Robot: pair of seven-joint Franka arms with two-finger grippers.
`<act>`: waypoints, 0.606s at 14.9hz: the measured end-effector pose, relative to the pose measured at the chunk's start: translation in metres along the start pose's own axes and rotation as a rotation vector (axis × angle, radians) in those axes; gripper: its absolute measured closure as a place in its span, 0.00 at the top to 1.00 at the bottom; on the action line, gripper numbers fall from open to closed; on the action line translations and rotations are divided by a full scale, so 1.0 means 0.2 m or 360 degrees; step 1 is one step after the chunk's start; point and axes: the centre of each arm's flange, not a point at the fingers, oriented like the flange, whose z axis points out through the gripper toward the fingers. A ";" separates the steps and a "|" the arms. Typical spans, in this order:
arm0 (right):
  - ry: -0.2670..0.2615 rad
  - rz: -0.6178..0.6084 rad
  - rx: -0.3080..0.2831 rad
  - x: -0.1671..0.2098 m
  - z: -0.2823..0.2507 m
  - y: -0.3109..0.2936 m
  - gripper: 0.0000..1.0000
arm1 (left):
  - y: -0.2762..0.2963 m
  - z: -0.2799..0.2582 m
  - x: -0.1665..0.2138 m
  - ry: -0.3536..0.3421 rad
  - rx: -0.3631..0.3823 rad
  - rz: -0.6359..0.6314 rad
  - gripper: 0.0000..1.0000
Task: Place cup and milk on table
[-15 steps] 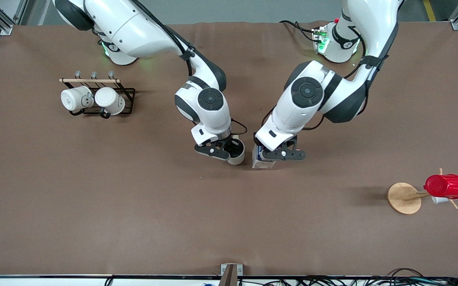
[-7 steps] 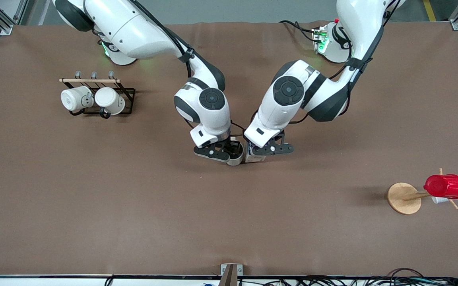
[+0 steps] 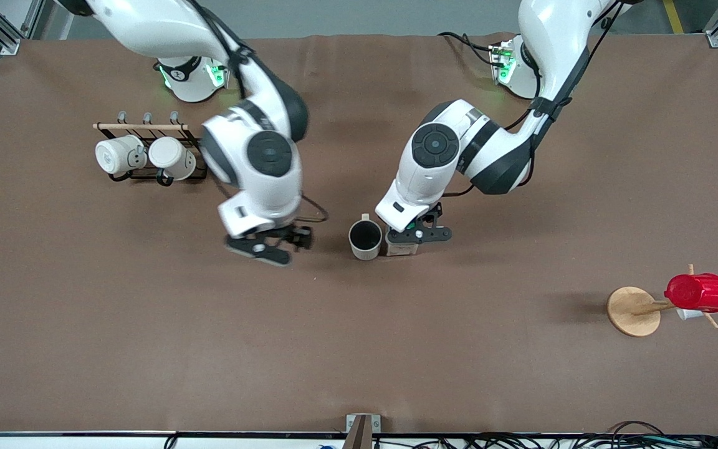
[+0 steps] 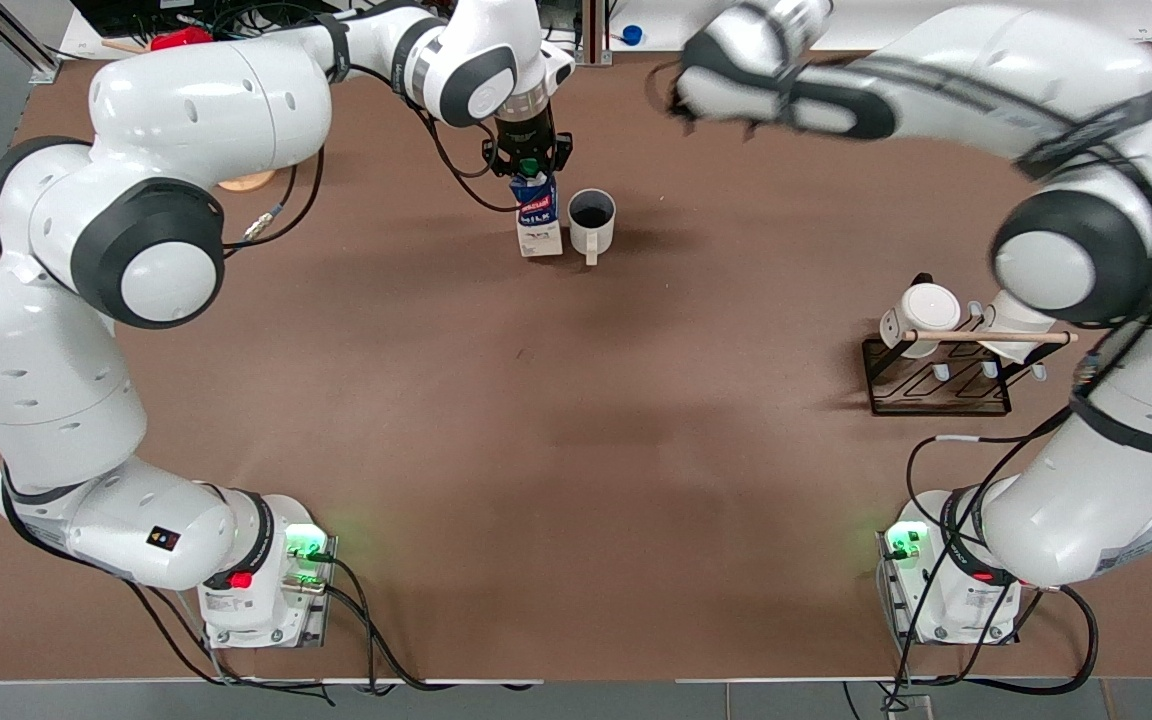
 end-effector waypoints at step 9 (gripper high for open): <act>-0.0010 -0.0132 0.0013 0.43 -0.50 1.19 1.00 | -0.01 -0.06 0.07 0.0057 -0.0016 -0.0007 0.93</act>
